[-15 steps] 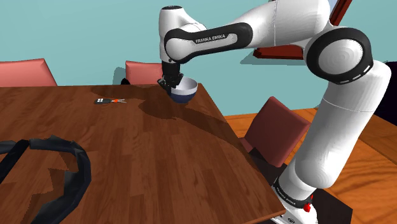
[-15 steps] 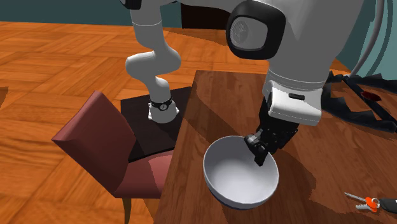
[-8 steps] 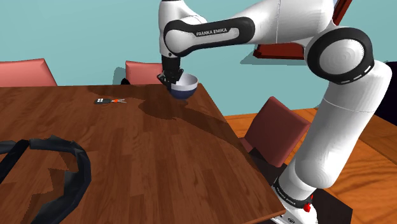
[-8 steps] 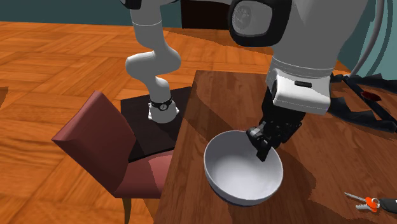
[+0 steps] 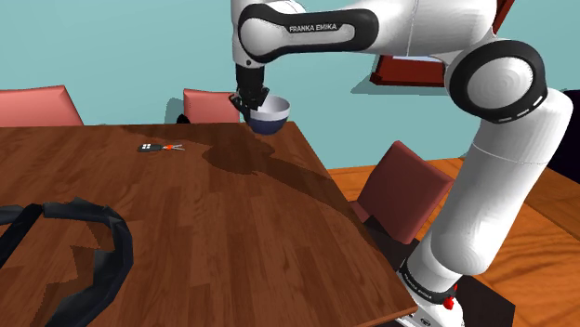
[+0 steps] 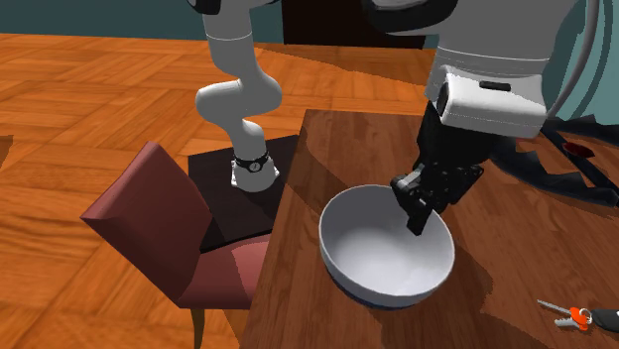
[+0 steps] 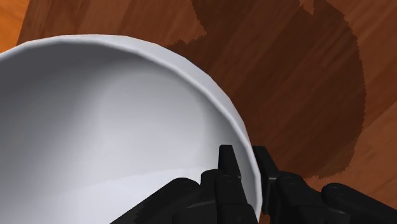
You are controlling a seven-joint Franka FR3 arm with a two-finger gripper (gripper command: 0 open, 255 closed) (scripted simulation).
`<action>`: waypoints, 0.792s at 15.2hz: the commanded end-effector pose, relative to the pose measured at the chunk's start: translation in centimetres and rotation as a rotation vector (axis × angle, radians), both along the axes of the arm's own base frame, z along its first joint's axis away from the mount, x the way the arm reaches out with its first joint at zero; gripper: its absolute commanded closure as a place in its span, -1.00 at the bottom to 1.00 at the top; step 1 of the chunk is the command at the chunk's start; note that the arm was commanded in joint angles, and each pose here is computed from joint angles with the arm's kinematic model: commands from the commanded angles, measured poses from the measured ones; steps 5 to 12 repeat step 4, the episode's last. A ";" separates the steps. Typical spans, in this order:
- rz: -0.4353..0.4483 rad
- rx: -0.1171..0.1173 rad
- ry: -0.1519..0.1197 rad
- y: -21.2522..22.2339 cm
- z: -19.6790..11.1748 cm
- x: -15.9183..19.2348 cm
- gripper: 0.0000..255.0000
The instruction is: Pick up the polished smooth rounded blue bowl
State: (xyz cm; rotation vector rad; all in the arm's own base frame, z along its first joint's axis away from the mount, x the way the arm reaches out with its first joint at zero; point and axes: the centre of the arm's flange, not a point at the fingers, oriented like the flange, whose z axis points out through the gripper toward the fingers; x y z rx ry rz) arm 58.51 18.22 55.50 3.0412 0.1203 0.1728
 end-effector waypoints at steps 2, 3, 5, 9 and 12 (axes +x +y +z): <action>0.000 0.000 0.000 0.0 1.7 0.0 1.00; 0.000 0.000 0.000 0.0 1.8 0.0 1.00; 0.000 0.000 0.000 0.0 1.8 0.0 1.00; 0.000 0.000 0.000 0.0 1.8 0.0 1.00; 0.000 0.000 0.000 0.0 1.8 0.0 1.00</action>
